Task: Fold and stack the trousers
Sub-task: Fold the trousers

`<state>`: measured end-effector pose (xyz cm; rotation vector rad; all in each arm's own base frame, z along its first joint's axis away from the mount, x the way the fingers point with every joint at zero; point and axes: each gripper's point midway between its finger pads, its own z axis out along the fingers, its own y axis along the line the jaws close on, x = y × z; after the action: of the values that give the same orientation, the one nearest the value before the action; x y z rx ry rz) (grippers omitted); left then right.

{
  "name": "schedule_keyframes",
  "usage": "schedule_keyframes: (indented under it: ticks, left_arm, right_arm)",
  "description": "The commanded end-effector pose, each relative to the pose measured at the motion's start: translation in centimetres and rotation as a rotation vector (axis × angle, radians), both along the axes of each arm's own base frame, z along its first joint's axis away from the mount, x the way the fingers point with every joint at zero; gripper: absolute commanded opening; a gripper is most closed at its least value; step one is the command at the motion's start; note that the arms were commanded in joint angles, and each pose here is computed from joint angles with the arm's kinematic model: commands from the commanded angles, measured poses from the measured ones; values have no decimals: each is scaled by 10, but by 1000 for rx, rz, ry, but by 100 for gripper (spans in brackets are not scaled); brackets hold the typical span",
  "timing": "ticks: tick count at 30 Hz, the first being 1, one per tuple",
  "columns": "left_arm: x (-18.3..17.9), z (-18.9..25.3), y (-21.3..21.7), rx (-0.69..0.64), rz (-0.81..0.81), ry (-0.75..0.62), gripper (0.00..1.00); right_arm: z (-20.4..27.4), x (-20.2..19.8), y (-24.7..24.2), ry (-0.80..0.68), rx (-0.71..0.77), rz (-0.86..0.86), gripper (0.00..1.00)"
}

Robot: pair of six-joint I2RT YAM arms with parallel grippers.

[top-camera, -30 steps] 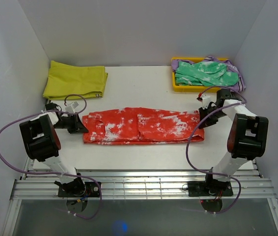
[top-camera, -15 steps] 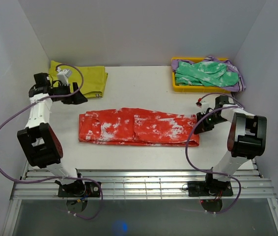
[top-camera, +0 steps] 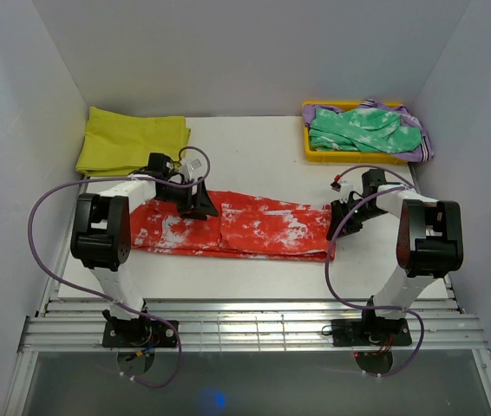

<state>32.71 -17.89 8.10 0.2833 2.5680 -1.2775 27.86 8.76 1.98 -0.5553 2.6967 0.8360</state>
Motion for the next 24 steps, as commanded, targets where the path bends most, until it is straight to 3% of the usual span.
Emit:
schedule_keyframes:
  ticks: [1,6,11,15,24]
  left_arm:
    - [3,10,-23,-59,-12,-1,76]
    - [-9,-18,-39,-6,-32,63,71]
    - [-10,-42,-37,99,13,99,63]
    - [-5,-43,-28,151,51,64,62]
    - [-10,-28,-25,147,50,37,61]
  right_arm:
    - [-3,-7,1,47,2,-5,27]
    - [-2,-7,-2,45,-19,-12,55]
    - [0,-6,-9,25,-57,-10,70]
    - [3,-7,-9,20,-54,-9,70]
    - [-4,-10,-6,43,-38,-1,60]
